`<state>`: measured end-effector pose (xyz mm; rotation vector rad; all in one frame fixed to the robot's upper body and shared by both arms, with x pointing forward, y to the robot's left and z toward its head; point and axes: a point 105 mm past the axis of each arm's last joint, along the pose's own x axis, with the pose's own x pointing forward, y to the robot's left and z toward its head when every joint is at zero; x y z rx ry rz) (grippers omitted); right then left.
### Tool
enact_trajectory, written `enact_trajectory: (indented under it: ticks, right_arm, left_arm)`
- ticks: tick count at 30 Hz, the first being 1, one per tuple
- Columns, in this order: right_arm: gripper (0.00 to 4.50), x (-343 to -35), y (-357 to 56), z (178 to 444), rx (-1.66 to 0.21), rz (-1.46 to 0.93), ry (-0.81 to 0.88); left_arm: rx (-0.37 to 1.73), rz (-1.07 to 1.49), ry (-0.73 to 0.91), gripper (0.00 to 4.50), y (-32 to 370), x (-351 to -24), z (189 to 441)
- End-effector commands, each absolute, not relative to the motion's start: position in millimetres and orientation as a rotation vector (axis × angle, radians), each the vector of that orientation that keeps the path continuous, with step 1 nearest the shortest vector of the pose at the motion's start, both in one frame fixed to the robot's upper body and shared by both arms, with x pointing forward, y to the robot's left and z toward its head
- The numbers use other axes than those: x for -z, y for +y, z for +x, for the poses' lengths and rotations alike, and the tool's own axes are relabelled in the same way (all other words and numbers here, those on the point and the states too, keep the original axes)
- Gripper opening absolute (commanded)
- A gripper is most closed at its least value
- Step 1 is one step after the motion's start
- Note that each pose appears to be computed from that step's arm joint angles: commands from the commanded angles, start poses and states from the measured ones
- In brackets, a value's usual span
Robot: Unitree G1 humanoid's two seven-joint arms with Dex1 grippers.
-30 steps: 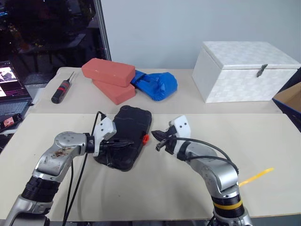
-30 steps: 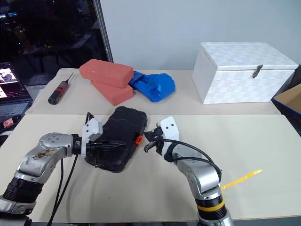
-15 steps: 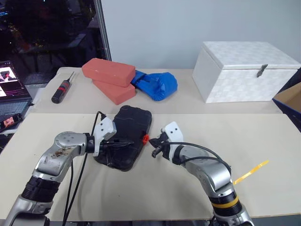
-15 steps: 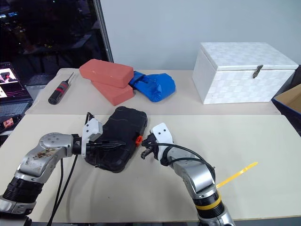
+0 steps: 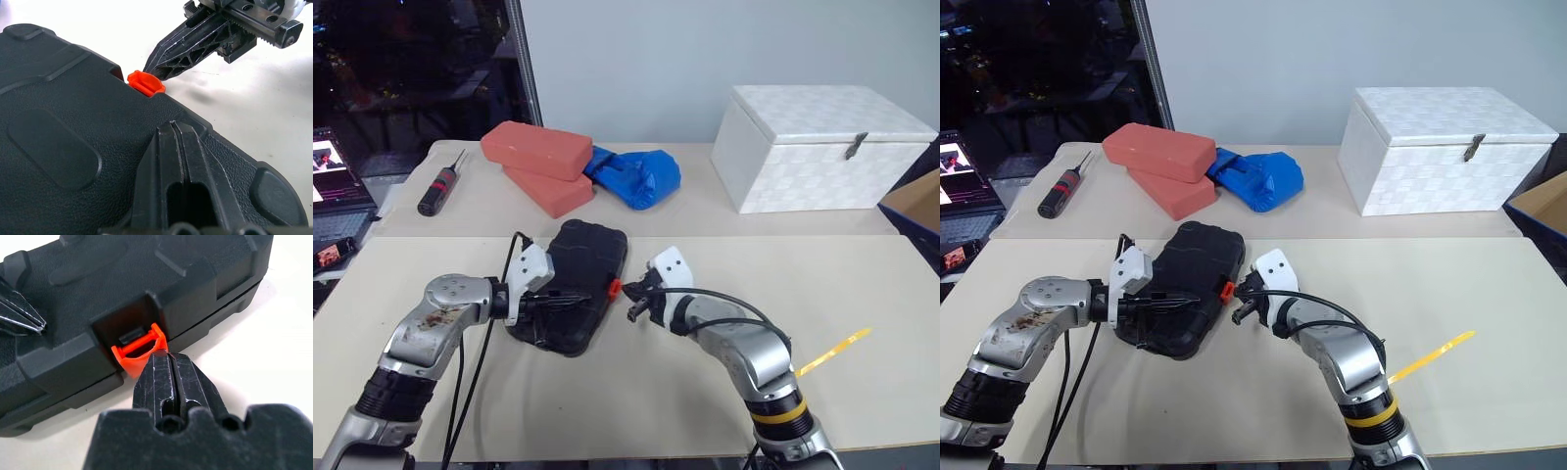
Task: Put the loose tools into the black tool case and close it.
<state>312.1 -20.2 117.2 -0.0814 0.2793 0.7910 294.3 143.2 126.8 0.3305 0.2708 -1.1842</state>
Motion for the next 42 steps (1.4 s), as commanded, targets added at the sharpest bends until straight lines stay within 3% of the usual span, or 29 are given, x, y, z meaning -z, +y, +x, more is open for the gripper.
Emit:
enact_trajectory:
  ticks: [1, 31, 38, 39, 42]
  right_arm:
    - [0.07, -129.7, 5.5, 303.3, -0.913, -0.046, 0.224]
    - [0.07, -150.5, 36.5, 292.6, -1.064, -0.087, 0.204]
    - [0.07, -185.6, -1.8, 289.2, -1.044, -0.06, -0.021]
    - [0.31, -188.6, -11.4, 287.8, -1.036, -0.061, -0.042]
    - [1.14, -191.5, -55.7, 272.4, -1.045, -0.14, -0.072]
  left_arm:
    - [1.162, 0.294, 0.484, 0.0, 150.6, -79.2, 283.6]
    - [1.16, 0.273, 0.503, 0.0, 146.8, -70.4, 277.0]
    - [1.148, 0.184, 0.285, 0.0, 143.3, -107.0, 276.1]
    - [1.144, 0.149, 0.264, 0.0, 143.9, -113.9, 274.2]
    - [1.112, 0.105, 0.166, 0.71, 152.7, -141.1, 262.0]
